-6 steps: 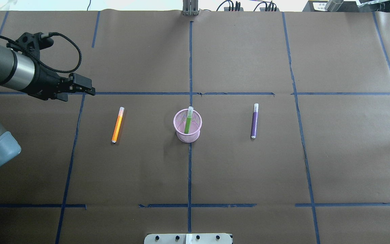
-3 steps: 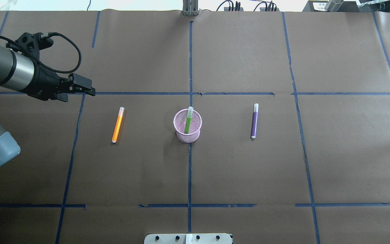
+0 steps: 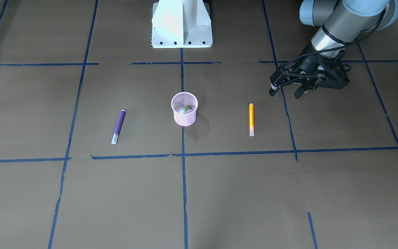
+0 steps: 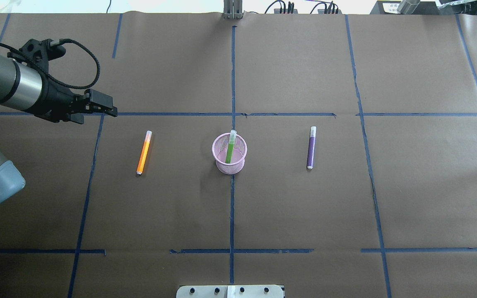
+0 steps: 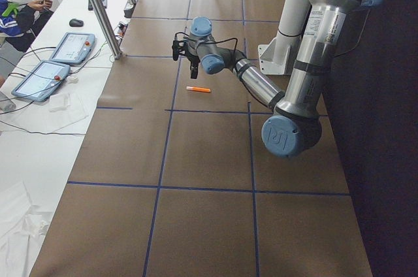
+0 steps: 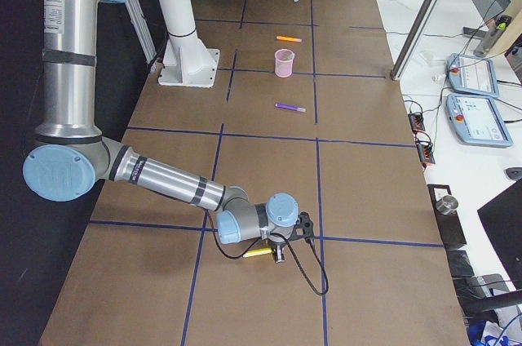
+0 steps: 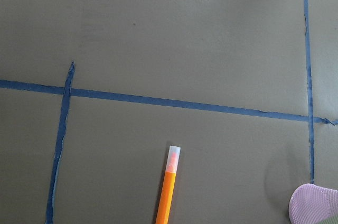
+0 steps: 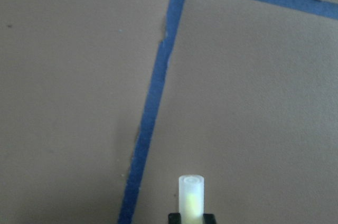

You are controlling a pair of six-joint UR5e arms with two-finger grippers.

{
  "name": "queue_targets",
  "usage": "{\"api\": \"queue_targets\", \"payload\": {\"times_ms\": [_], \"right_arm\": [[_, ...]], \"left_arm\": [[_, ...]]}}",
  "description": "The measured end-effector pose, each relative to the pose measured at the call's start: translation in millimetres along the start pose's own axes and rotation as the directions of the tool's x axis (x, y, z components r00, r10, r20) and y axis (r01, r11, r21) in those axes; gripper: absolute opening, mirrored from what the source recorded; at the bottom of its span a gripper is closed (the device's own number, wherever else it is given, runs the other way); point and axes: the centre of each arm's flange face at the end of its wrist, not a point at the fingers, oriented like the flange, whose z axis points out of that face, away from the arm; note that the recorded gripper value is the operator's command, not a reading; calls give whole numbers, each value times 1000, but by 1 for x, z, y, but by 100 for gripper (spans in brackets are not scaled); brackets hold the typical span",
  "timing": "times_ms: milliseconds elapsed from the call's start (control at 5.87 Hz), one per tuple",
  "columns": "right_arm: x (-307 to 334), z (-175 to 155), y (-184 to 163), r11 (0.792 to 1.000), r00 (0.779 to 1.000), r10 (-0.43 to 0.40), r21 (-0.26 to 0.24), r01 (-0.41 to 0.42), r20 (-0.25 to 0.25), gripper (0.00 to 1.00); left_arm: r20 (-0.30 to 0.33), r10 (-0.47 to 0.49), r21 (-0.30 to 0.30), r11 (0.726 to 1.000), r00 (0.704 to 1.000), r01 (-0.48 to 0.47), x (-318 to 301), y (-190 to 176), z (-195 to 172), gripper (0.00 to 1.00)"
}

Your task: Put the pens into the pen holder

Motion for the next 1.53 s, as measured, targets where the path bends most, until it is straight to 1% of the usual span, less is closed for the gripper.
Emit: {"api": "queue_targets", "payload": {"times_ms": [341, 511, 681, 1022, 1192, 1362, 1533], "right_arm": [[-3, -31, -10, 998, 992, 15, 60, -23, 128, 0], [-16, -54, -20, 994, 983, -5, 108, -15, 185, 0], [-45, -88, -37, 986, 976, -33, 169, -3, 213, 0], [-134, -174, -89, 954, 972, -46, 300, -26, 230, 0], [-197, -204, -120, 936, 971, -26, 346, -60, 237, 0], [-282, -220, -150, 916, 968, 0, 388, -101, 252, 0], [-372, -219, -163, 894, 960, 15, 427, -139, 279, 0]], "left_arm": [[3, -1, -1, 1000, 1000, 1, -2, 0, 1, 100], [8, -4, -2, 1000, 1000, 4, -4, -1, 3, 100], [18, -4, -13, 1000, 1000, 4, -3, 2, 11, 100], [49, 0, -53, 999, 999, 3, 2, 14, 38, 100], [57, -1, -61, 998, 998, 4, 4, 14, 46, 100], [65, -2, -70, 998, 998, 6, 6, 13, 55, 100], [77, -4, -81, 997, 997, 10, 4, 14, 65, 100]]}}
